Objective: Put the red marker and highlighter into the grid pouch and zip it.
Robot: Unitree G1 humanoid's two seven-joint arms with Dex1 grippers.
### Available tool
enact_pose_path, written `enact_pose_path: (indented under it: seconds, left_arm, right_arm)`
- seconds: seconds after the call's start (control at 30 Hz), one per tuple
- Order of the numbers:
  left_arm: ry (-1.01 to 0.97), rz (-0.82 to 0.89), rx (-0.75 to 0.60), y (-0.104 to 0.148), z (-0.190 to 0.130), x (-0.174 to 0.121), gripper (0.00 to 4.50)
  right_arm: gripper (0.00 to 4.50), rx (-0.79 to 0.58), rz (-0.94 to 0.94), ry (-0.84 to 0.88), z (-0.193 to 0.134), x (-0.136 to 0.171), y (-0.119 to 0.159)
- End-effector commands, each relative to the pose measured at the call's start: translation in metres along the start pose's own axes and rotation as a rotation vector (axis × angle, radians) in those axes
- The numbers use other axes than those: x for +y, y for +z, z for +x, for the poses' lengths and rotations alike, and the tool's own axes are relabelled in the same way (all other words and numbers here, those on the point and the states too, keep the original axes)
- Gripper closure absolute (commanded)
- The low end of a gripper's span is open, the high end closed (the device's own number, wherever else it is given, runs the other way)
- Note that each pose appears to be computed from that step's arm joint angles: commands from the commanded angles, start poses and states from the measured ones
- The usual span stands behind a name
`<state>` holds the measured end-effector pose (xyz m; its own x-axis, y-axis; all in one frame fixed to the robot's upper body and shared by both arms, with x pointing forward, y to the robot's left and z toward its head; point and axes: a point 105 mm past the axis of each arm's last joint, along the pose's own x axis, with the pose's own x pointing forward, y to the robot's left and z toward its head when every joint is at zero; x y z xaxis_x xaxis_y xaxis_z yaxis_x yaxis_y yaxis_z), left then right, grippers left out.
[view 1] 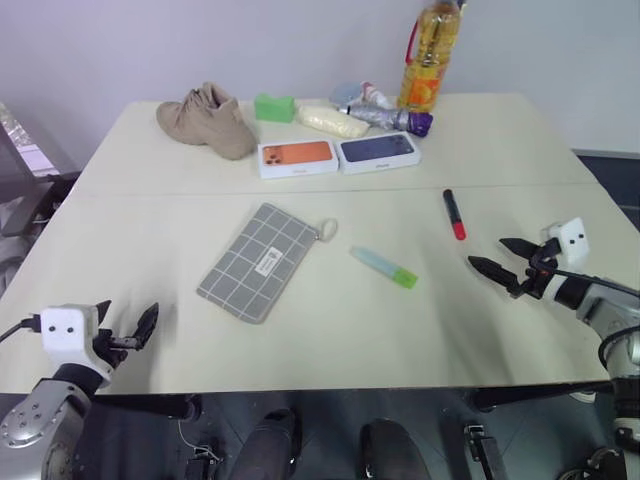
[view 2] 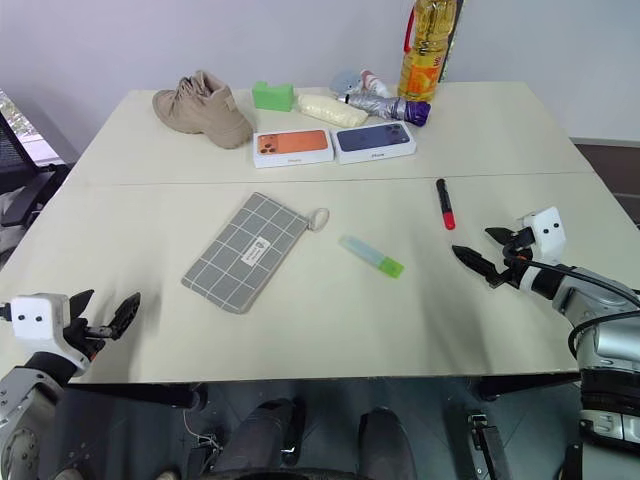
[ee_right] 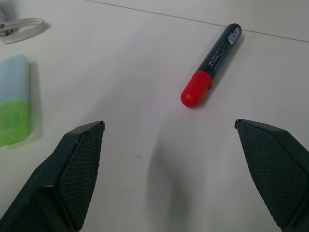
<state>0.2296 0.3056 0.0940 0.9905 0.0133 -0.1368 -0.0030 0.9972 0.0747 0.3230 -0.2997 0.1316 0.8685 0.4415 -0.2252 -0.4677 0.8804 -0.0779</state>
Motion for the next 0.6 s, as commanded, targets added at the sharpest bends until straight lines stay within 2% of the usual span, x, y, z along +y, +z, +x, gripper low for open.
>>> enact_pose_path:
  seconds: [0.03, 0.4, 0.47, 0.53, 0.6]
  left_arm:
    - [-0.004, 0.023, -0.036, 0.013, -0.002, 0.000, 0.22]
    - [-0.035, 0.056, -0.098, 0.020, 0.005, -0.008, 0.22]
    - [-0.049, 0.070, -0.116, 0.021, 0.004, -0.014, 0.22]
    - [-0.087, 0.090, -0.117, 0.019, 0.005, -0.022, 0.22]
    - [-0.126, 0.104, -0.112, 0.016, 0.006, -0.028, 0.00]
  right_arm:
    - [0.00, -0.044, -0.040, 0.003, 0.001, 0.001, 0.015]
    - [0.00, -0.119, -0.081, 0.110, 0.020, 0.030, 0.039]
    - [0.00, -0.147, -0.092, 0.155, 0.029, 0.043, 0.048]
    - [0.00, -0.205, -0.110, 0.242, 0.042, 0.070, 0.065]
    - [0.53, -0.254, -0.095, 0.305, 0.053, 0.094, 0.080]
